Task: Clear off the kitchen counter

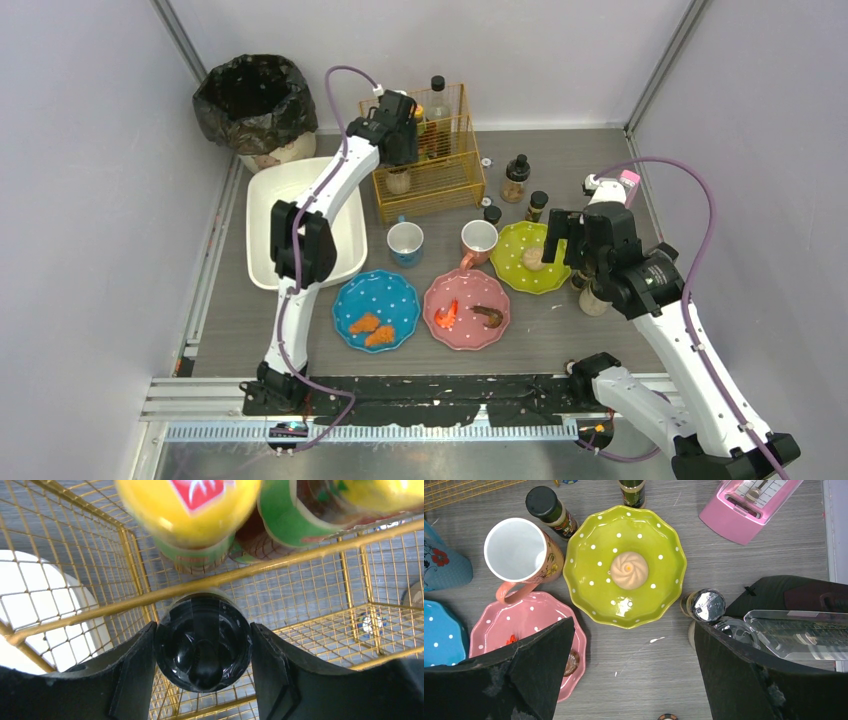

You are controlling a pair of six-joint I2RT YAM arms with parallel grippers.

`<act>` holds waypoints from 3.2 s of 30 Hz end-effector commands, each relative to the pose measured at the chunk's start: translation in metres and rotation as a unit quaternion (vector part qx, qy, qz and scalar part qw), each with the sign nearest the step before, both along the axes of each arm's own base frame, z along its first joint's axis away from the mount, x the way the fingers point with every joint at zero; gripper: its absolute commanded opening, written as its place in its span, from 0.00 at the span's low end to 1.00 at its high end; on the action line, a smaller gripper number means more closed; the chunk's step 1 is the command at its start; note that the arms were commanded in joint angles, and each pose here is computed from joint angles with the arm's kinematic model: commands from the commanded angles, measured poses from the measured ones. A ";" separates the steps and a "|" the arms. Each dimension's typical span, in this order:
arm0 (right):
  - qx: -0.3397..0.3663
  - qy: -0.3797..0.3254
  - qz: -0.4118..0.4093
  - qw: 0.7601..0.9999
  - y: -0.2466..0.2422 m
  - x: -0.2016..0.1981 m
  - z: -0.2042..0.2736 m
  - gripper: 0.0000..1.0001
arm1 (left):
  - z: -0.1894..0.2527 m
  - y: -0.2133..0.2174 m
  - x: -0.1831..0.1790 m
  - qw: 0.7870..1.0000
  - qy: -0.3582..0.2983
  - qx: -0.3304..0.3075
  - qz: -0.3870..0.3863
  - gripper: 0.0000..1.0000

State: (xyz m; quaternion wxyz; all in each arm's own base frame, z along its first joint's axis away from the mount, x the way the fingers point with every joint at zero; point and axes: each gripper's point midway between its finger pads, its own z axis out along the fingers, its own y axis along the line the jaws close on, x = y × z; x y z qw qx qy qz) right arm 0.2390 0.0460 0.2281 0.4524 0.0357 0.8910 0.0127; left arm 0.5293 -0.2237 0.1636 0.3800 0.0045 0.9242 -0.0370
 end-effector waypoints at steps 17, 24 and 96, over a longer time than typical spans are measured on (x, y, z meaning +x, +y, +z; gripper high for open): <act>0.019 -0.021 0.015 1.000 0.011 0.012 0.020 0.95 | 0.059 -0.018 -0.014 0.996 -0.025 -0.084 -0.020 0.95; 0.010 -0.030 0.005 0.999 0.015 0.038 0.042 0.95 | 0.130 -0.019 -0.050 0.988 -0.051 -0.141 -0.042 0.99; -0.021 0.041 0.049 0.998 0.042 0.280 -0.030 0.24 | 0.029 0.197 -0.261 0.979 -0.131 0.139 0.066 1.00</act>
